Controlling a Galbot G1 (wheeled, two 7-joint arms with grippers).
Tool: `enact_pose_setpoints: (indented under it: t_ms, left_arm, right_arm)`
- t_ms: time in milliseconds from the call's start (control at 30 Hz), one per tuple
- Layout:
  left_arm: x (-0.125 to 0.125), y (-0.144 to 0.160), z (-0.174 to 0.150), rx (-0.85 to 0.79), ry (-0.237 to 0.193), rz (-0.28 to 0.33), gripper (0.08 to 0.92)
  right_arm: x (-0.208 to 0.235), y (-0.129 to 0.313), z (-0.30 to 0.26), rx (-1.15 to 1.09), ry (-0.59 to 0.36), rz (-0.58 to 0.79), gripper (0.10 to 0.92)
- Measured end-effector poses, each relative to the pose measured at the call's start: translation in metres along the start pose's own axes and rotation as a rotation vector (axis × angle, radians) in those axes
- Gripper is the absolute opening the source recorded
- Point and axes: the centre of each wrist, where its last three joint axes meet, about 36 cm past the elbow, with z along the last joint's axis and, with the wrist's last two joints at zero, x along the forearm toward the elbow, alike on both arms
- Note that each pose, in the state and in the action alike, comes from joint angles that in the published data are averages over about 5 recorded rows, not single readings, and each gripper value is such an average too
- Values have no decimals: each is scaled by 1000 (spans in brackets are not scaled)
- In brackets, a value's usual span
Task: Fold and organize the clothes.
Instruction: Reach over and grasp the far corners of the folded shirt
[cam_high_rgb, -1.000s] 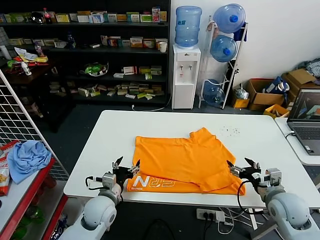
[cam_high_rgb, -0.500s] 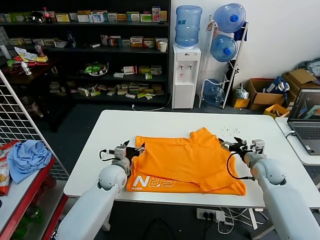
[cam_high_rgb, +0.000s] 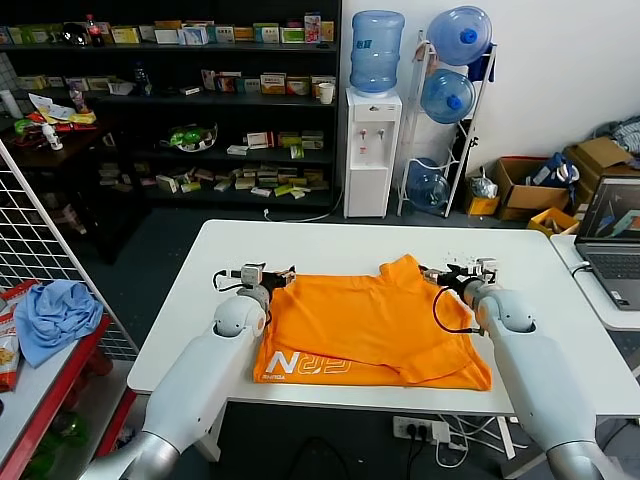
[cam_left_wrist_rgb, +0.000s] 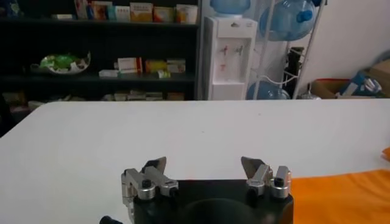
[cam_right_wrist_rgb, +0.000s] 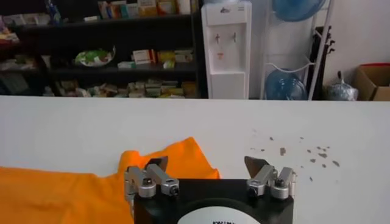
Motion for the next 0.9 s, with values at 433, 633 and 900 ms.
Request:
enact_pose_setpoints:
  t_ms: [433,633,900]
  left_arm:
    - [-14,6,15,-3,85,-12,741]
    - [-14,6,18,-9,97,-8,577]
    - [-8,9,23,-6,89,-3,325]
  right_arm:
    - [-25,5,12,-5,56,9,557]
    - [-29,6,18,-10,73,9,384]
    - [-29,7,22,-12,57,14,159]
